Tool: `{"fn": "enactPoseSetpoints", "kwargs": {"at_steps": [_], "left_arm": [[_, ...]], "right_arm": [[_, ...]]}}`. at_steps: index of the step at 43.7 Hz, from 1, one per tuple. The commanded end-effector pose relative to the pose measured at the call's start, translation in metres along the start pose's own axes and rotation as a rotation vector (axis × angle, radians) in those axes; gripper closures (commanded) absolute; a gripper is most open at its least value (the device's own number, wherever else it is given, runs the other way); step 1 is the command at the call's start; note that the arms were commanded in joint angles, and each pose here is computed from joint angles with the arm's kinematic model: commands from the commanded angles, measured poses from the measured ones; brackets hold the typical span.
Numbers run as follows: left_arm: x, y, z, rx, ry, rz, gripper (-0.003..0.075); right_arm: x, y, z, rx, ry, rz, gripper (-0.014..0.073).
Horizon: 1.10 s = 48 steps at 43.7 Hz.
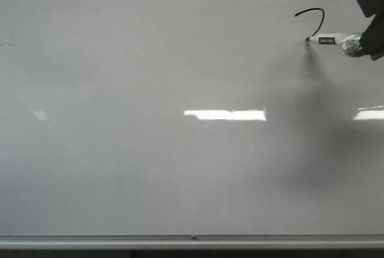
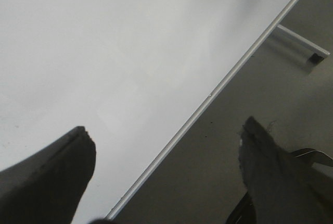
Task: Write number 2 on whiteboard
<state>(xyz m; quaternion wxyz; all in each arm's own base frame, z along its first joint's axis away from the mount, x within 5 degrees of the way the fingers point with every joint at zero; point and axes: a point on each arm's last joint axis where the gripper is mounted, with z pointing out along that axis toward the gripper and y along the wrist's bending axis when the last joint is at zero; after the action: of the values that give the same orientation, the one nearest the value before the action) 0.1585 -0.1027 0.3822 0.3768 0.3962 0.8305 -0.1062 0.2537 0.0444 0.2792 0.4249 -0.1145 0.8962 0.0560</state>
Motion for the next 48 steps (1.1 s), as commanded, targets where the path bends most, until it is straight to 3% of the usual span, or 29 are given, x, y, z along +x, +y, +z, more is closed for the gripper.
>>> {"fn": "enactPoseSetpoints", "kwargs": {"at_steps": [1, 13, 24, 32, 40, 48], "left_arm": [[-0.011, 0.002, -0.011, -0.027, -0.106, -0.019, 0.0177], [-0.011, 0.002, -0.011, -0.027, -0.104, -0.019, 0.0177], [-0.011, 0.002, -0.011, -0.027, -0.104, -0.019, 0.0177], [-0.011, 0.002, -0.011, -0.027, -0.105, -0.019, 0.0177], [-0.011, 0.002, -0.011, -0.029, -0.107, -0.003, 0.0177], [-0.018, -0.009, -0.004, 0.068, -0.135, 0.142, 0.0177]], "right_arm": [[-0.016, 0.002, -0.009, 0.014, -0.106, -0.025, 0.0663], [-0.015, 0.0, -0.006, 0.022, -0.095, -0.028, 0.0663], [-0.008, -0.038, -0.007, 0.134, -0.07, 0.064, 0.0663], [-0.009, -0.038, -0.013, 0.135, -0.076, 0.065, 0.0663], [-0.013, -0.014, -0.054, 0.061, -0.122, 0.029, 0.0663], [0.003, 0.032, -0.091, -0.147, -0.039, -0.25, 0.0663]]}}
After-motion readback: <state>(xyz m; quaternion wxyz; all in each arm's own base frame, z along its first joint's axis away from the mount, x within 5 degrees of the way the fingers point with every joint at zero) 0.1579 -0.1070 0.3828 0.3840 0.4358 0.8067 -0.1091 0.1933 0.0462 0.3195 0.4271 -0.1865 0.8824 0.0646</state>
